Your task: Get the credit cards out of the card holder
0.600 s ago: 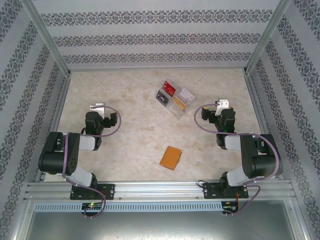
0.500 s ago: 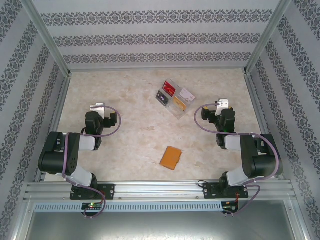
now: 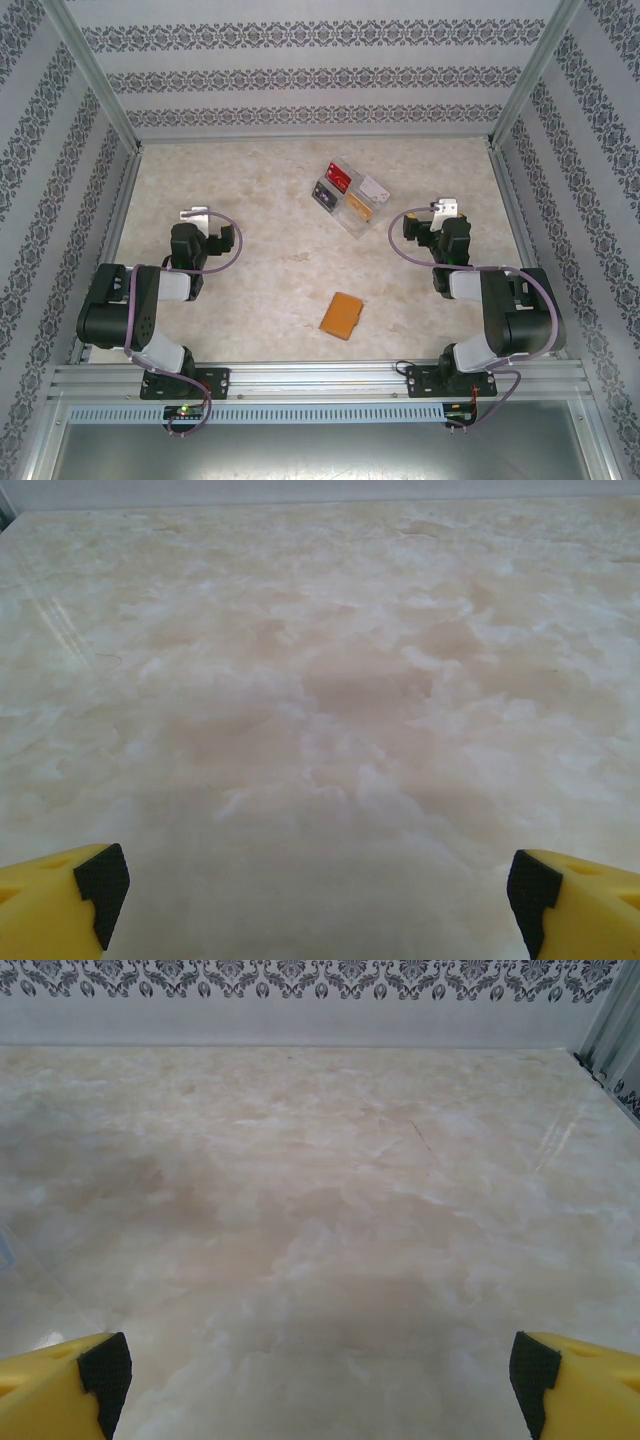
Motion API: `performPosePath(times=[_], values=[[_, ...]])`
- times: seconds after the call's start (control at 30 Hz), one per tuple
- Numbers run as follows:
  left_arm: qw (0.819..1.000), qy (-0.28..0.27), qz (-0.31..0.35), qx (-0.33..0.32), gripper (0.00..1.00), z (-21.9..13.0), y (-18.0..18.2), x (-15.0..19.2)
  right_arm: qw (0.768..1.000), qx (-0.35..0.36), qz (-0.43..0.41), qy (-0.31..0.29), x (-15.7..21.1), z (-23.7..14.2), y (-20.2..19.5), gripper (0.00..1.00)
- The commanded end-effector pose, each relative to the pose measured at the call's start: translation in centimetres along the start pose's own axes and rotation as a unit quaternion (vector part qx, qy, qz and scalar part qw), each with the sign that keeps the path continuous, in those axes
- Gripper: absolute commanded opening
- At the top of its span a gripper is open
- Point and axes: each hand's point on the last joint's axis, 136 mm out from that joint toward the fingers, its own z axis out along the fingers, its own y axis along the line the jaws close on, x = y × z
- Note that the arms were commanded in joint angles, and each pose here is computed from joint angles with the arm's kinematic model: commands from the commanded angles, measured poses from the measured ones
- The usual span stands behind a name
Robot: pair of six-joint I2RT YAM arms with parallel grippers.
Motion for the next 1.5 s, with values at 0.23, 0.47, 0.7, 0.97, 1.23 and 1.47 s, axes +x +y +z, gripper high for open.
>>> performPosePath(times=[0.23,0.47,0.7,0.97,1.23,1.47], values=[[1.000,-0.005,0.004,0.003,0.99,0.3,0.1,-0.6,1.000,-0.001,0.004,-0.009,-0.3,0.0,-0.3,0.98],[0.999,-0.014,-0.012,-0.036,0.99,-0.4,1.5,-1.5,1.000,0.013,0.010,-0.014,-0.9,-0.3,-0.7,0.98],[0.994,0.018,-0.044,-0.097,0.99,-3.3,3.6,-4.5,0.998,0.051,0.035,-0.014,-3.7,-2.9,-2.0,0.98],[0.986,0.054,-0.131,-0.089,0.99,-7.4,3.2,-9.2,0.985,0.070,0.158,-0.008,-6.1,-7.4,-2.5,0.98],[0.984,0.050,-0.169,-0.024,0.99,-9.5,1.0,-11.0,0.970,0.037,0.228,0.077,-7.5,-11.5,-0.7,0.98],[0.982,0.079,-0.173,-0.021,0.99,-9.3,0.7,-10.5,0.958,-0.012,0.221,0.183,-5.9,-11.6,3.0,0.98]])
